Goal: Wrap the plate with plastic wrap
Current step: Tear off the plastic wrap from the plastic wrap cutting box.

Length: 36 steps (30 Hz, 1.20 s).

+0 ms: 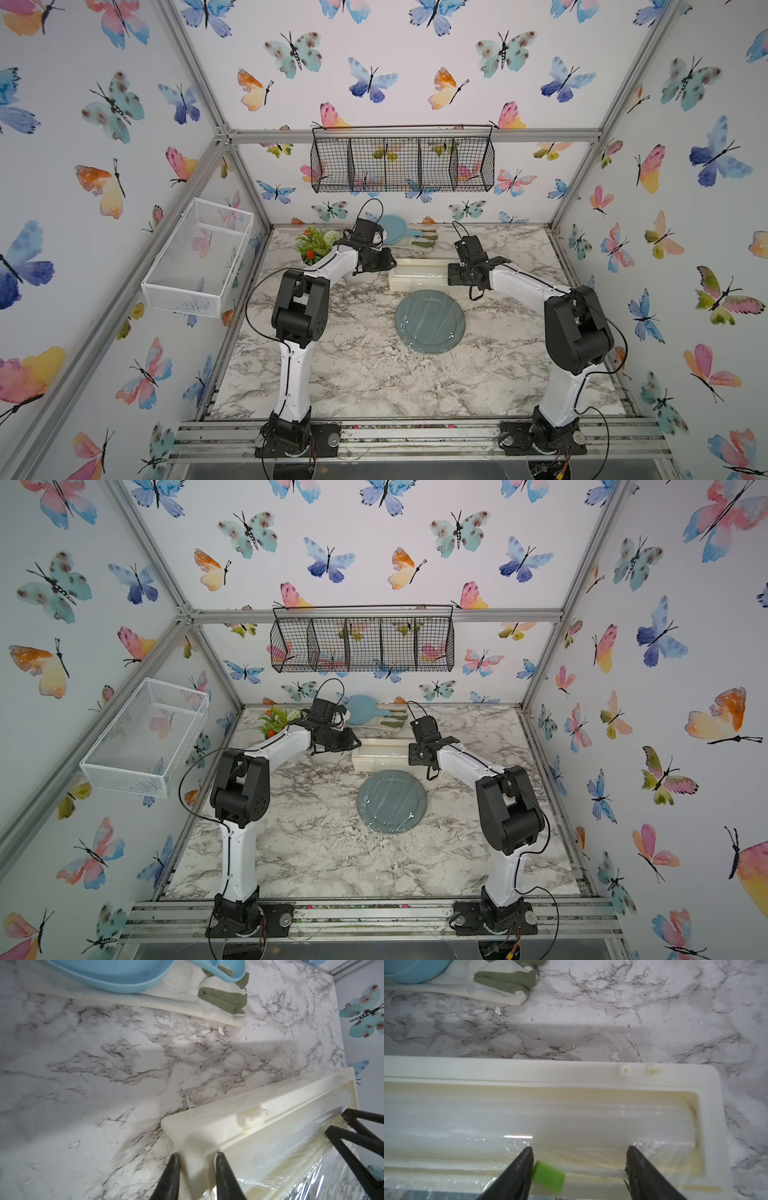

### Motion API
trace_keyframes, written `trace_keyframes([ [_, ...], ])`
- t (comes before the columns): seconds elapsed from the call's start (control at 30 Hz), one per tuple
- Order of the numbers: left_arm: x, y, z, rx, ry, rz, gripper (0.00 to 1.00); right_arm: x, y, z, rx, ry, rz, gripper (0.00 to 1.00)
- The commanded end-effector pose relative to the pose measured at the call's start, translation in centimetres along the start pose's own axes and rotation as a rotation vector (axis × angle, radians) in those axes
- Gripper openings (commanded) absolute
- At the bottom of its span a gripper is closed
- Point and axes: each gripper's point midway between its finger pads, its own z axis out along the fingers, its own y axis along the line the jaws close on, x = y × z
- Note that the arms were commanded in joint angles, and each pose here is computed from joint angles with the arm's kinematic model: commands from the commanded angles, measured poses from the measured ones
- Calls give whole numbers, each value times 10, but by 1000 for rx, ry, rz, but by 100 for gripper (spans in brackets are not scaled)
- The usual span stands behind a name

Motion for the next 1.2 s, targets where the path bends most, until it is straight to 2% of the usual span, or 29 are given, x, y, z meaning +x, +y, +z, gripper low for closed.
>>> trace_keyframes([
  [0.0,77,93,28,-269,236,-105,24,78,-78,13,235,276,-52,71],
  [0.3,79,95,30,-271,243,-108,22,90,-112,12,259,294,-10,72],
  [0.47,76,92,30,-263,236,-112,22,73,-100,6,204,265,5,72],
  [0.6,75,90,30,-256,233,-115,22,51,-92,-3,232,236,-39,74],
  [0.93,73,88,31,-245,230,-113,22,25,-61,-10,260,194,-127,77],
  [1.17,74,90,33,-248,235,-116,22,39,-74,-5,356,269,-178,78],
])
